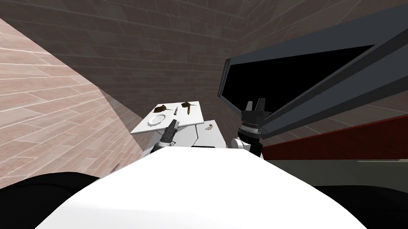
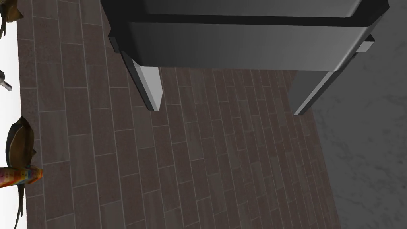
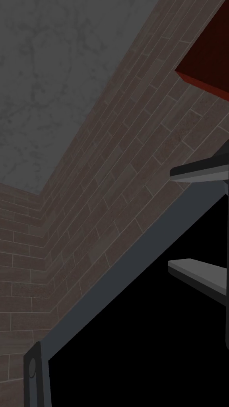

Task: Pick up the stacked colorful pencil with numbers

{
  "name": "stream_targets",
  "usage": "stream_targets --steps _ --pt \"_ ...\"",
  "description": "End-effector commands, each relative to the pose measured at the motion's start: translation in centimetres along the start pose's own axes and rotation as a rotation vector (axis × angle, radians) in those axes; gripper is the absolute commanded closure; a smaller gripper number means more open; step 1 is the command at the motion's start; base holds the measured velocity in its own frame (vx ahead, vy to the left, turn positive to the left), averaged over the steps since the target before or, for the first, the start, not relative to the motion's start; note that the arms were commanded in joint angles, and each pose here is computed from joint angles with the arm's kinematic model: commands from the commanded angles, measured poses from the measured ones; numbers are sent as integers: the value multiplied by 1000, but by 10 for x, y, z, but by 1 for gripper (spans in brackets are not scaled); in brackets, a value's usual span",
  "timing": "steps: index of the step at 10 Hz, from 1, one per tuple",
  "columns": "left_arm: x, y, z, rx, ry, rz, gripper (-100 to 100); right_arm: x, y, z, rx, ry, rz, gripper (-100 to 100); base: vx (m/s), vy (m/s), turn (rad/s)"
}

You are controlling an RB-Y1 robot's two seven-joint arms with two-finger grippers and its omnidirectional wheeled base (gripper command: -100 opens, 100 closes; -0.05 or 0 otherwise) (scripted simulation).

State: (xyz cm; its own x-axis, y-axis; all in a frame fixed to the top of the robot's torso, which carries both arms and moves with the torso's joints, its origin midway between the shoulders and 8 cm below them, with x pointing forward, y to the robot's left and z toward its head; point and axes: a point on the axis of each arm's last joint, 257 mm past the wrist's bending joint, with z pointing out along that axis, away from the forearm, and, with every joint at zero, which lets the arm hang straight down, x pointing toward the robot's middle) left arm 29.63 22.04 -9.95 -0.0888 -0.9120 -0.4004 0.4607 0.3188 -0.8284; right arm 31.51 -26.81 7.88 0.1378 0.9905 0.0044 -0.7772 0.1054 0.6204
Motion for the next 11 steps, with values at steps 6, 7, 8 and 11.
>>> stream_targets --steps 6,7,8,11 --pt "35 61 -80 -237 164 -81 -100 0 0 0 0 0 0 0 -48 -113 -135" --pt "43 76 -106 -308 202 -112 -100 0 0 0 0 0 0 0 -53 -128 -208" --pt "44 77 -111 -320 213 -111 -100 0 0 0 0 0 0 0 -41 -93 -98" --pt "57 102 -178 -484 296 -174 -100 0 0 0 0 0 0 0 -30 -101 -206"
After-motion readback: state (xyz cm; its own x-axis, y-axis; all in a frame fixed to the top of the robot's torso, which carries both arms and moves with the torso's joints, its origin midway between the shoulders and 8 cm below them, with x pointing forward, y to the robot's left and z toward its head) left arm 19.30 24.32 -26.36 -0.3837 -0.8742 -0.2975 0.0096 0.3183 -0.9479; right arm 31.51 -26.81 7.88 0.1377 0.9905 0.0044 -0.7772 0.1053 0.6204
